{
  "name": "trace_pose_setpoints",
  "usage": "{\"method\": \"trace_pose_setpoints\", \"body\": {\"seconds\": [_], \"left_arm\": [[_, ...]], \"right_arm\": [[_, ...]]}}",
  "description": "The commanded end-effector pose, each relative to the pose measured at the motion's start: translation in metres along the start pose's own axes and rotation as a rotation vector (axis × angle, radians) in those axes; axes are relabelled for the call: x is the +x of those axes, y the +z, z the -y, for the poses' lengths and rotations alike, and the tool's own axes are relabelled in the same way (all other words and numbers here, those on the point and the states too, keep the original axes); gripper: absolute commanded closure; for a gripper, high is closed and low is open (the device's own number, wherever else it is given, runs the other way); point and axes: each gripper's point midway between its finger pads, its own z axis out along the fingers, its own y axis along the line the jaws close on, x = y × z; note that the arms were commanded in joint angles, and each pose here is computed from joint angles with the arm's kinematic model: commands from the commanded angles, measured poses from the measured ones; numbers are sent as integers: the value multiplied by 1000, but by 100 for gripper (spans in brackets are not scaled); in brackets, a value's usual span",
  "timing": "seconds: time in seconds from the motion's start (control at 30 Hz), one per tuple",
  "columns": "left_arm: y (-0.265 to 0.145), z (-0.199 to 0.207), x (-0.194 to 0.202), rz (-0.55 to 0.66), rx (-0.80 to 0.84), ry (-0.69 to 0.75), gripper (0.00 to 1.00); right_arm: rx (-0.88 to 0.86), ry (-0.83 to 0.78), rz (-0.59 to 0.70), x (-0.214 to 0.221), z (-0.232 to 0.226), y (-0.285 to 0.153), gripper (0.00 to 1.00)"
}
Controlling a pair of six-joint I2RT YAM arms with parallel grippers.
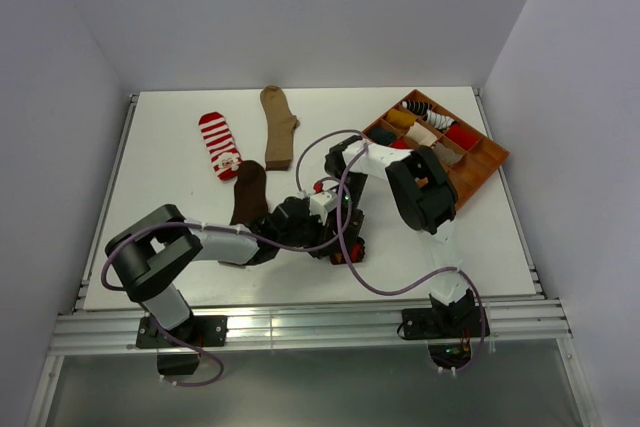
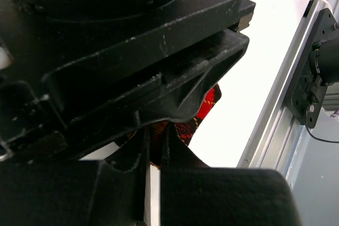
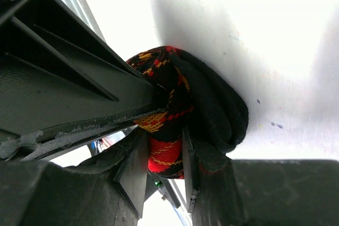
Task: Roll the socks
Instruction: Roll the sock at the center of the board.
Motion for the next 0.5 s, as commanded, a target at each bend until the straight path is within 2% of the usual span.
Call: {"method": "trace_pose_setpoints", "body": {"seconds": [0.0, 0.17, 0.3, 0.47], "left_arm": [[4, -19, 27, -99, -77, 10, 100], [6, -24, 28, -112, -106, 5, 100], [6, -26, 28, -112, -116, 3, 100], [7, -27, 28, -117, -123, 3, 100]], "right_arm": [[240, -151, 66, -27, 62, 4, 65], [270, -125, 136, -34, 65, -10, 55], [232, -109, 214, -38, 56, -25, 49], [210, -88, 245, -32, 52, -33, 47]]}}
